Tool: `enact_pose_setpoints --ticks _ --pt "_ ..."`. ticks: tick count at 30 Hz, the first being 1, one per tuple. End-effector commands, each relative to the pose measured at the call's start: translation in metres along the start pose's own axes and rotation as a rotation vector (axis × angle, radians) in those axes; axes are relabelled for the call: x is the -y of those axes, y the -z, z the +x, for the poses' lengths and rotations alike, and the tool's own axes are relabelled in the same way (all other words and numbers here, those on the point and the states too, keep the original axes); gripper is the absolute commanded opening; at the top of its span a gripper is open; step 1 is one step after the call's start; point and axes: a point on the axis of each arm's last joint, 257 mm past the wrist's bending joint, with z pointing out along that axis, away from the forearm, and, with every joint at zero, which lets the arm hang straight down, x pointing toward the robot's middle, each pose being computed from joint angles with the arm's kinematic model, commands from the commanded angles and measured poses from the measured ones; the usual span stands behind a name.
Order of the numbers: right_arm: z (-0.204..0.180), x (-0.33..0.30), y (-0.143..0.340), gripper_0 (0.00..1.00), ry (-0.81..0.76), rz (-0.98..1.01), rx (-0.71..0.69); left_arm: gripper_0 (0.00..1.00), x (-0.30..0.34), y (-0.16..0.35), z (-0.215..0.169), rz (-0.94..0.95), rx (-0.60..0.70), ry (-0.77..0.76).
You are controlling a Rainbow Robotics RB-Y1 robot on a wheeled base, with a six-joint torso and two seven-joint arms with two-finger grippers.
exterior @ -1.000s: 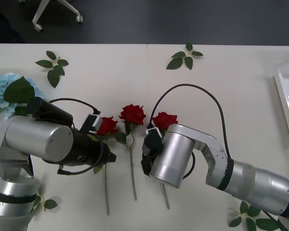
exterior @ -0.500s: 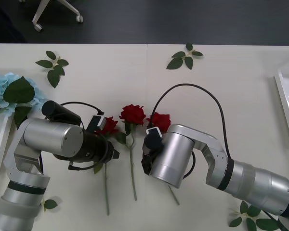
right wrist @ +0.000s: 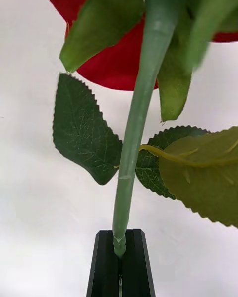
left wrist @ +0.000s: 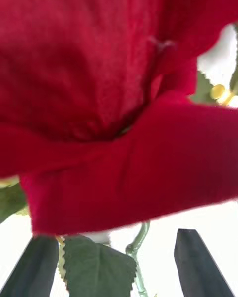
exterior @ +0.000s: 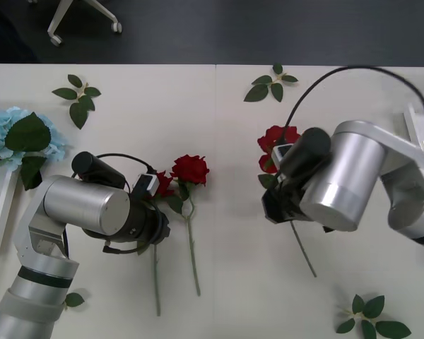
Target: Put the red flowers into the right box and the blue flowers into the left box
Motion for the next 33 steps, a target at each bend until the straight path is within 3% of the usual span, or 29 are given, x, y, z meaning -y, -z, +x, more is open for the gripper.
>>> enact_pose_setpoints --ticks 1,3,7,10,29,31,33 --pt "-0.012 0.025 0.048 0.0 0.037 0.013 0.043 0.6 0.004 0.001 -0.007 -0.011 0.017 -0.073" --pt "-0.015 0.05 0.073 0.0 0.019 0.043 0.044 0.28 0.004 0.0 -0.007 -0.016 0.016 -0.075" --pt "-0.024 0.097 0.113 0.0 -0.03 0.088 0.049 0.08 0.004 -0.001 -0.006 -0.023 0.013 -0.075" --pt "-0.028 0.136 0.13 0.0 -0.07 0.141 0.043 0.02 0.004 -0.001 -0.005 -0.027 0.013 -0.078" --pt "-0.02 0.397 0.14 0.0 -0.213 0.348 -0.037 0.01 0.017 0.031 -0.04 0.08 0.131 -0.028" --pt "-0.015 0.42 0.141 0.0 -0.214 0.364 -0.042 0.08 0.014 0.034 -0.041 0.072 0.137 -0.027" --pt "-0.011 0.44 0.143 0.0 -0.204 0.378 -0.041 0.42 0.013 0.035 -0.042 0.07 0.141 -0.027"
